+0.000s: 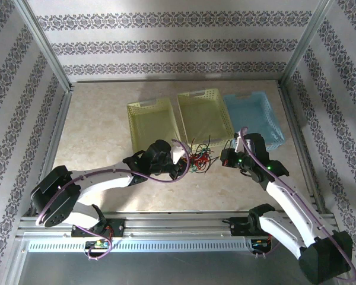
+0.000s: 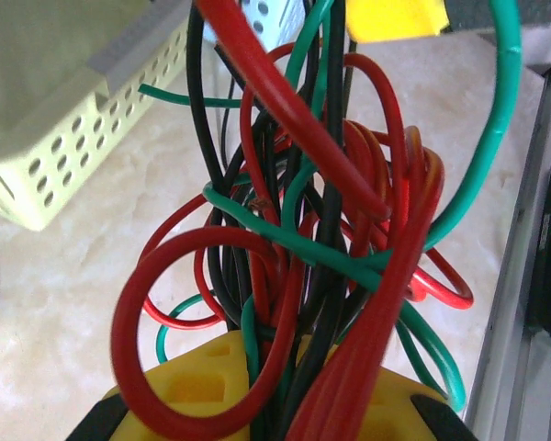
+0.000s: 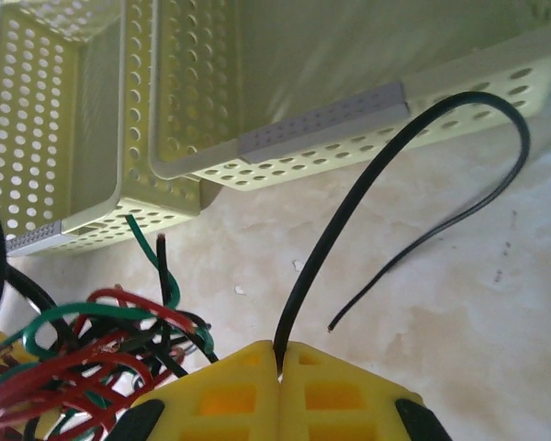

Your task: Untangle the cables

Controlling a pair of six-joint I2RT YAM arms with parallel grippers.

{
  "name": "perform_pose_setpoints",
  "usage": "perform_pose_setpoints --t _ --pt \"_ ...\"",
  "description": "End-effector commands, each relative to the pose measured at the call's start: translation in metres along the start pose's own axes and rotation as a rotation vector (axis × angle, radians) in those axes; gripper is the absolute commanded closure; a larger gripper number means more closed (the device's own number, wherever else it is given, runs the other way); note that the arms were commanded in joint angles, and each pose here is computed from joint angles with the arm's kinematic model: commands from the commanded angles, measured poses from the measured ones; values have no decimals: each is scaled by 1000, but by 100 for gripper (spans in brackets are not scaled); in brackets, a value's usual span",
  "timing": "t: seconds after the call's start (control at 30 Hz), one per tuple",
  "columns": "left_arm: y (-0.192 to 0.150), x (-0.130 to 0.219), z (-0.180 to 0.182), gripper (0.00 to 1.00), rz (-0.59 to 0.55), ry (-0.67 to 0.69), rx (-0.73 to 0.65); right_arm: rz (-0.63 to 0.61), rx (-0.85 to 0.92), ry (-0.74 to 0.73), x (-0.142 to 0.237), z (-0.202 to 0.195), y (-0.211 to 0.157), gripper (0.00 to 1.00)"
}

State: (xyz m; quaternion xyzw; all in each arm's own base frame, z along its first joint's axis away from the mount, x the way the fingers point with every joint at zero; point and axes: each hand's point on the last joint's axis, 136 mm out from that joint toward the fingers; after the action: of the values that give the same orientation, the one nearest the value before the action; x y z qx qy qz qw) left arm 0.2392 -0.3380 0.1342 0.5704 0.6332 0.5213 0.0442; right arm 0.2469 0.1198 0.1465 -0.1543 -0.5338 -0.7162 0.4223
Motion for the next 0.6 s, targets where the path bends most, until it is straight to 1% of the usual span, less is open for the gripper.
perform_pose_setpoints --t 0.0,0.13,0.23,0.4,0.5,0.57 --pt "-37 0 28 87 124 82 72 -106 -70 -301 21 -56 16 100" --pt "-45 0 30 81 147 79 78 -106 -103 -415 35 -74 10 100" --pt "-53 0 31 74 175 81 83 -95 -131 -477 41 -84 3 100" --pt "-58 0 33 73 184 82 90 -104 -148 -551 52 -95 0 100" --pt "-58 -1 33 73 185 81 86 -153 -114 -571 64 -94 15 100" --pt "-58 -2 35 73 185 87 83 -192 -74 -556 74 -86 32 100"
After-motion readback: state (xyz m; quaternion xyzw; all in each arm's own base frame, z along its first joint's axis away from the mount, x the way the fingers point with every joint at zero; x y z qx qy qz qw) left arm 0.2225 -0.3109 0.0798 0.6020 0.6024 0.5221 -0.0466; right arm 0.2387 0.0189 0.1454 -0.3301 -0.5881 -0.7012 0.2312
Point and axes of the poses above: each hand's point on the last joint's axis, 136 mm out from that joint toward the fingers, its own x axis back along the fingers, its own z axis along the line the jaws close on, y = z × x, and after that the axes turned 13 degrees about x, right-handed
